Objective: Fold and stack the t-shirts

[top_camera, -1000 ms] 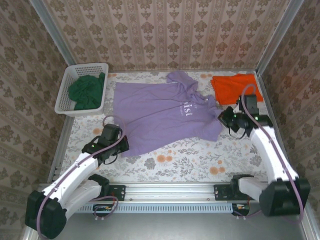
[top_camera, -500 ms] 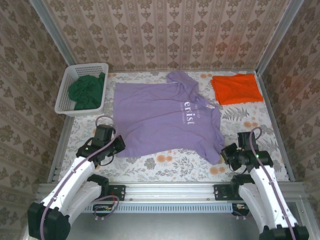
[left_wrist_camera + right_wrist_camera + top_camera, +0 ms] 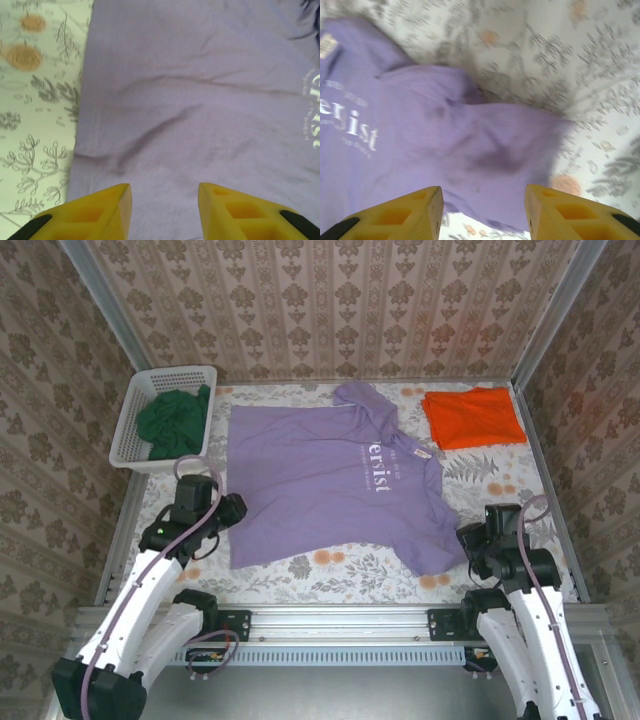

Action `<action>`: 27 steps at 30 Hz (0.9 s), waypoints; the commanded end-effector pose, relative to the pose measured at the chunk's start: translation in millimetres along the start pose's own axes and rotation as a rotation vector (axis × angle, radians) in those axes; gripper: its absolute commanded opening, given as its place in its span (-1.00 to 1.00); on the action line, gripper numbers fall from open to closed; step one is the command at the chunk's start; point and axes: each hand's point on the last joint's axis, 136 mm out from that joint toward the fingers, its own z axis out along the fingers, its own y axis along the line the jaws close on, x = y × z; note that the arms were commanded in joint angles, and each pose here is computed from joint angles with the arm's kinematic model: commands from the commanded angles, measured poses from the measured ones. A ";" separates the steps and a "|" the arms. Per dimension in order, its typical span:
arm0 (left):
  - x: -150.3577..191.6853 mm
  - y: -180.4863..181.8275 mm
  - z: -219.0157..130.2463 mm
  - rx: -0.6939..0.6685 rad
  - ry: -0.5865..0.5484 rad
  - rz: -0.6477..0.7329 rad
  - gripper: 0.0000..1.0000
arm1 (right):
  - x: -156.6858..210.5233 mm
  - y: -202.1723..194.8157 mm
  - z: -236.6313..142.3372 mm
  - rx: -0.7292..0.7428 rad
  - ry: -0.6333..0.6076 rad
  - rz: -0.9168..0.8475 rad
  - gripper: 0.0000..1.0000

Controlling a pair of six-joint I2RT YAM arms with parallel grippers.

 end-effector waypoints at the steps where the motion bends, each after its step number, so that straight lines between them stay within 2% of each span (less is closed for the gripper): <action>1: -17.8 -17.3 4.0 0.042 -0.019 0.033 -0.23 | -20.7 29.3 -0.4 -0.010 -0.075 -0.090 -0.06; 3: -17.2 -30.6 16.8 0.070 0.020 0.049 -0.26 | -19.2 41.9 6.6 0.001 -0.075 -0.142 -0.07; 6: -7.7 -44.3 42.6 0.071 0.078 0.093 -0.27 | -11.5 80.1 26.3 -0.070 -0.071 -0.262 -0.18; 12: 2.9 -52.4 99.5 0.028 0.168 0.124 -0.28 | 2.5 141.4 87.7 0.027 0.041 -0.439 -0.44; 18: 19.8 -23.0 140.5 -0.089 0.236 0.140 -0.31 | 16.4 175.9 153.7 0.075 0.108 -0.498 -0.56; 23: 27.6 10.9 151.2 -0.169 0.257 0.089 -0.32 | 18.4 175.4 195.4 0.141 0.134 -0.502 -0.57; 27: 33.6 33.5 158.7 -0.209 0.277 0.037 -0.32 | 8.5 163.0 212.7 0.185 0.139 -0.456 -0.58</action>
